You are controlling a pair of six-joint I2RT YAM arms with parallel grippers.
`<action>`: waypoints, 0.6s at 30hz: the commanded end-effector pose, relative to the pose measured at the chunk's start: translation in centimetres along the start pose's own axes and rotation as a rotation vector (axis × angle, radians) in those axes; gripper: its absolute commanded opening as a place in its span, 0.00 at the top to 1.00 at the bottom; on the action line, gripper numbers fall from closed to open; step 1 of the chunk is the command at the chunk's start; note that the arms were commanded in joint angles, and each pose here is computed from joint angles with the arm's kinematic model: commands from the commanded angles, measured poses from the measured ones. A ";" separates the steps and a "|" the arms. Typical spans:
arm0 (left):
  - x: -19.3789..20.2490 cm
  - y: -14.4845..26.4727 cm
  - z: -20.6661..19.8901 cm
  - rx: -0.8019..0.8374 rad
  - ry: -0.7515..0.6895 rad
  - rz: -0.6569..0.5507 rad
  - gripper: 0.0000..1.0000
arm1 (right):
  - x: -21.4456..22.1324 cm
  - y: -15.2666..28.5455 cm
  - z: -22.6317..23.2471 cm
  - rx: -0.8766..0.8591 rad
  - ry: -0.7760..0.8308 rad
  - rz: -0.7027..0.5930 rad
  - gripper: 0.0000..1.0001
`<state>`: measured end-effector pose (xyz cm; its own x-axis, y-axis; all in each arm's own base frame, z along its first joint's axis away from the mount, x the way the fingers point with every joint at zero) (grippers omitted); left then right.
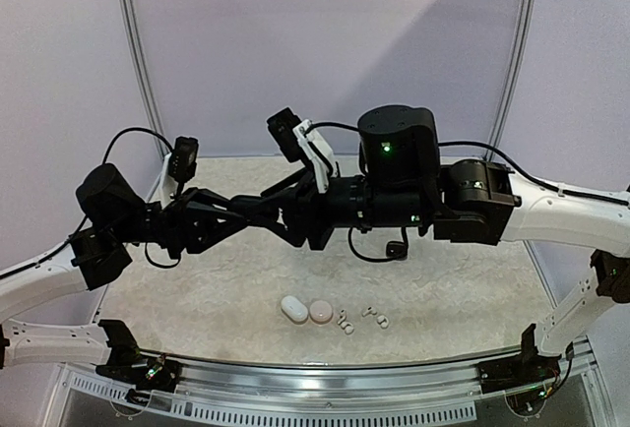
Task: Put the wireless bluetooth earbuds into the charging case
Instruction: Pass from the left arm to the right
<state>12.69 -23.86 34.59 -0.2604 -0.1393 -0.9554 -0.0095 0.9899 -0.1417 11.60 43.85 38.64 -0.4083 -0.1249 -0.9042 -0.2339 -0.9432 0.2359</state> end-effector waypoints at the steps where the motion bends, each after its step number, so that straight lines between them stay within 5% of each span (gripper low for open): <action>1: -0.4 0.3 -0.3 0.007 -0.026 -0.013 1.00 | 0.1 -1.0 0.3 -0.082 -0.034 0.020 0.64; 11: -0.4 0.5 0.4 -0.049 -0.020 -0.028 1.00 | 0.1 -1.3 -0.7 -0.079 -0.074 0.090 0.98; 12: -0.1 0.6 1.0 -0.095 0.000 -0.021 0.89 | -0.1 -1.2 -1.2 -0.062 -0.089 0.088 1.00; 14: 0.6 1.0 2.6 -0.229 0.051 -0.005 0.21 | -0.1 -1.0 -3.2 -0.003 -0.146 0.099 1.00; 15: 0.9 1.4 3.5 -0.304 0.071 0.000 0.03 | 0.0 -0.8 -4.8 0.048 -0.188 0.112 1.00; 18: 2.7 3.0 6.4 -0.538 0.126 0.045 0.01 | 1.5 0.1 -11.4 0.241 -0.343 0.181 1.00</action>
<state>14.58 -23.13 33.72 -0.3019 -0.1552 -0.9406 -0.1955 0.9758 -0.0983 14.79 43.46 37.46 -0.5408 -0.1676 -0.8243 -0.1847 -0.9324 0.3107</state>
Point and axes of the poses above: each gripper's point midway between its finger pads, its own y axis back along the fingers, its own z axis along the line the jaws close on, x = y × z, the point moved 5 cm from there along y, back along the fingers, and after that the axes turned 6 degrees about -y, right-handed, at the moved point
